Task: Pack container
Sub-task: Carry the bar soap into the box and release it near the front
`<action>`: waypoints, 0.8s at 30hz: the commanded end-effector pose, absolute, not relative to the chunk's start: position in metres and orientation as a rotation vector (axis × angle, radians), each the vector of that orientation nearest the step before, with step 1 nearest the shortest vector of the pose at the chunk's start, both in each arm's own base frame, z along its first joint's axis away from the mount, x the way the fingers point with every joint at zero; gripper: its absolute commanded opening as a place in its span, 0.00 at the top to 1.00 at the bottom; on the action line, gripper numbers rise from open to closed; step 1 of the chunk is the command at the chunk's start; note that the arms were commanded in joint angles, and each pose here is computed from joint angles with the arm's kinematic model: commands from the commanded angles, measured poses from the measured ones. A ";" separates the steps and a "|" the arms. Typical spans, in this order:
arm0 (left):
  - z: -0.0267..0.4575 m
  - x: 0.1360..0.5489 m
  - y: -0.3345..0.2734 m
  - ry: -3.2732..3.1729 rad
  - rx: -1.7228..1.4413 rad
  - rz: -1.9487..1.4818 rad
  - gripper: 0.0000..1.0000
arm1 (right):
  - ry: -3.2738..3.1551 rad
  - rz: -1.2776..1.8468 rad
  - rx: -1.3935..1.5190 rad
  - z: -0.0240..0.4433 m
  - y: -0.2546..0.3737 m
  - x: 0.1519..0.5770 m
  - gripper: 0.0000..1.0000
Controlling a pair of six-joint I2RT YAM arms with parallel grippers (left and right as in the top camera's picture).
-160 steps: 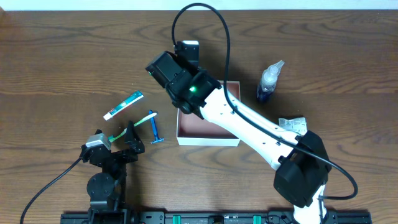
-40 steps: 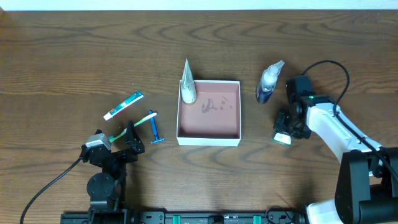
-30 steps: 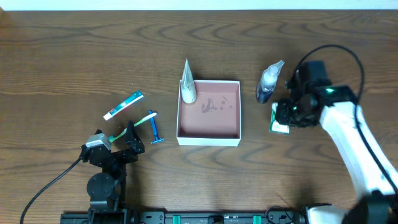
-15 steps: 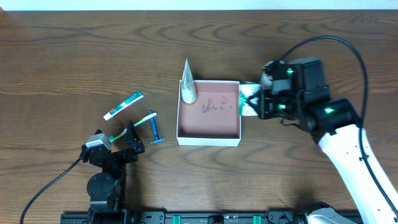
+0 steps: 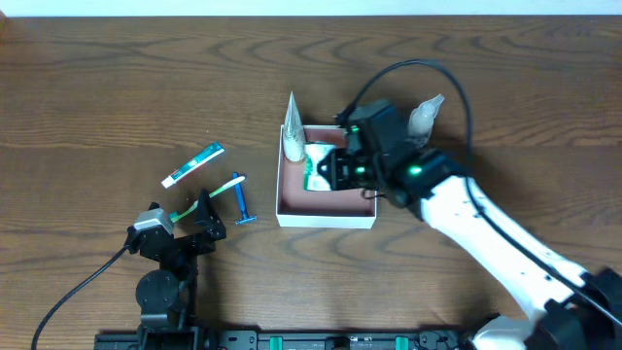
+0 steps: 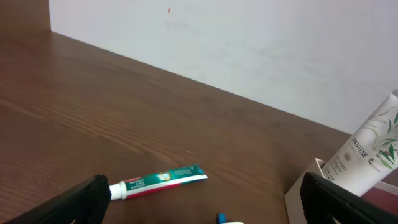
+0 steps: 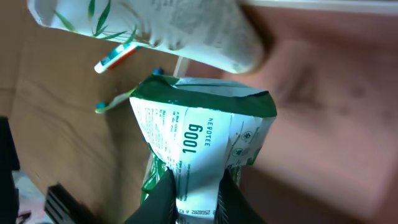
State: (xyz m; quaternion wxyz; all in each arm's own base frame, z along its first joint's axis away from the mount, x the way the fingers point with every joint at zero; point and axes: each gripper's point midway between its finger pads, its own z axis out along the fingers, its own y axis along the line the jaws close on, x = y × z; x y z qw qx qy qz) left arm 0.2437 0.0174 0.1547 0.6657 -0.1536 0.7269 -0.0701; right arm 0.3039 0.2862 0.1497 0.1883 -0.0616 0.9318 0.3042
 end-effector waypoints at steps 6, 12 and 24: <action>0.136 0.243 0.020 1.692 -0.351 -0.130 0.02 | 2.667 0.863 -0.046 0.125 0.315 0.306 0.84; 0.136 0.243 0.020 1.693 -0.351 -0.130 0.02 | 2.710 0.837 -0.044 0.102 0.320 0.306 0.83; 0.136 0.243 0.020 1.692 -0.351 -0.130 0.02 | 2.737 0.814 -0.050 0.086 0.324 0.305 0.82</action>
